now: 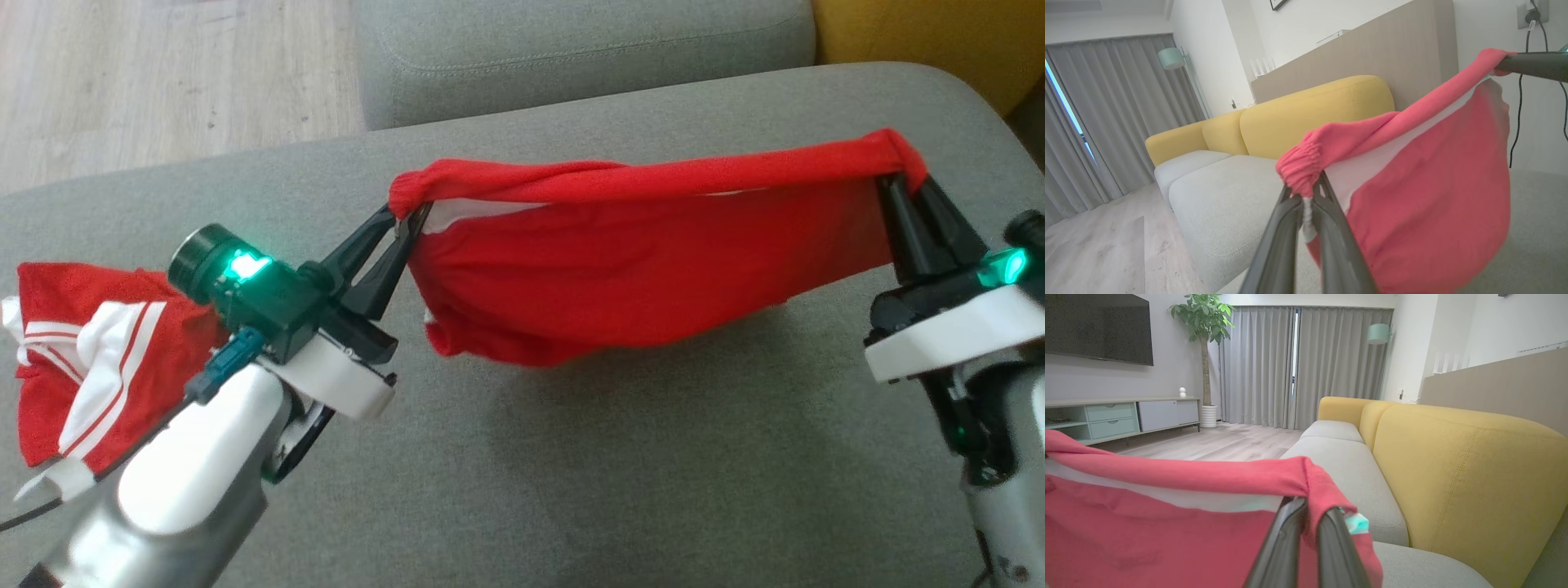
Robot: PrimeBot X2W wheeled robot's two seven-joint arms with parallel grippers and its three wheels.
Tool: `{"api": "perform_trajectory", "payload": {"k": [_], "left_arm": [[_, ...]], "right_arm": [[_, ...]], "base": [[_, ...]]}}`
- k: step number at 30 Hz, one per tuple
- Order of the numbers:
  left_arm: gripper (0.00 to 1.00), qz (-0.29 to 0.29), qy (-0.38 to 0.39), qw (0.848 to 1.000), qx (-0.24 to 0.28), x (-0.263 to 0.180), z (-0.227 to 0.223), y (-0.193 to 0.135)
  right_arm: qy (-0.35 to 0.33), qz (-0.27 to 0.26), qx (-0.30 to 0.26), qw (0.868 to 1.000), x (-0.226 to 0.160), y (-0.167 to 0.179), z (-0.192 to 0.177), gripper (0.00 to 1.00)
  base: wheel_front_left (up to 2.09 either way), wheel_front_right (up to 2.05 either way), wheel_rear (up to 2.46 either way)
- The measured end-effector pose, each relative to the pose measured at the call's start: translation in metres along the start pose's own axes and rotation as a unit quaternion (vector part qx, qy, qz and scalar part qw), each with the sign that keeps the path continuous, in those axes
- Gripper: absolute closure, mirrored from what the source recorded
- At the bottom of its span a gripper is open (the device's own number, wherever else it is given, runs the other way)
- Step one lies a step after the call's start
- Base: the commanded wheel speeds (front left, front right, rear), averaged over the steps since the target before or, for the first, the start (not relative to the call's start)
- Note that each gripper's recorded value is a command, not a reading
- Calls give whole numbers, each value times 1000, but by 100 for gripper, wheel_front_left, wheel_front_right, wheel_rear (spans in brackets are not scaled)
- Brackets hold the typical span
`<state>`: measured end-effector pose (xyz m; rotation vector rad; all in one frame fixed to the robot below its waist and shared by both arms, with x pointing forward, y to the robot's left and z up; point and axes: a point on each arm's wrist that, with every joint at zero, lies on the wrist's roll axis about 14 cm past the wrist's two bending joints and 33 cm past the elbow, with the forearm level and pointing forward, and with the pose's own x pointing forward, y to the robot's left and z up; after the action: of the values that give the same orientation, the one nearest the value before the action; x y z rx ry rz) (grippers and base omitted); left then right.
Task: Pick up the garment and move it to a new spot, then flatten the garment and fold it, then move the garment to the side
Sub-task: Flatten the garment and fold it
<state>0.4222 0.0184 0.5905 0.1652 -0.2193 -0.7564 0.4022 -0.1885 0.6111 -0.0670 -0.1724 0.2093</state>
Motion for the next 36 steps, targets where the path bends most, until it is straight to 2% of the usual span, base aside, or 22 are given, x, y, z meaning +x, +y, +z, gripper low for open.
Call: {"api": "perform_trajectory", "payload": {"k": [6, 10, 14, 20, 23, 26, 28, 30, 36], "left_arm": [[100, -6, 5, 1000, 3, -5, 10, -3], [100, -13, 29, 999, 15, 5, 4, 9], [100, -17, 17, 999, 36, 41, 19, 40], [100, 21, -10, 996, 88, 111, 38, 118], [100, 49, -49, 992, 102, 144, 53, 154], [100, 69, -99, 987, 106, 172, 68, 177], [100, 77, -114, 986, 99, 185, 61, 185], [100, 79, -107, 987, 87, 194, 39, 187], [100, 69, -33, 997, 33, 198, -50, 166]], "right_arm": [[4, -8, 6, 1000, -5, -4, 10, 100], [19, -7, -4, 1000, 10, -8, 8, 100], [1, -4, -26, 1000, 57, -20, 26, 100], [-33, -7, -73, 997, 150, -45, 54, 100], [-70, -15, -138, 988, 189, -57, 71, 100], [-104, -19, -171, 980, 218, -64, 77, 100], [-103, -21, -170, 980, 232, -69, 62, 100], [-77, -27, -154, 985, 239, -74, 30, 100], [36, -36, -120, 991, 236, -81, -74, 100]], "base": [[0, 0, 0], [0, 0, 0], [0, 0, 0], [0, 0, 0], [0, 0, 0], [0, 0, 0], [0, 0, 0], [0, 0, 0], [0, 0, 0]]}}
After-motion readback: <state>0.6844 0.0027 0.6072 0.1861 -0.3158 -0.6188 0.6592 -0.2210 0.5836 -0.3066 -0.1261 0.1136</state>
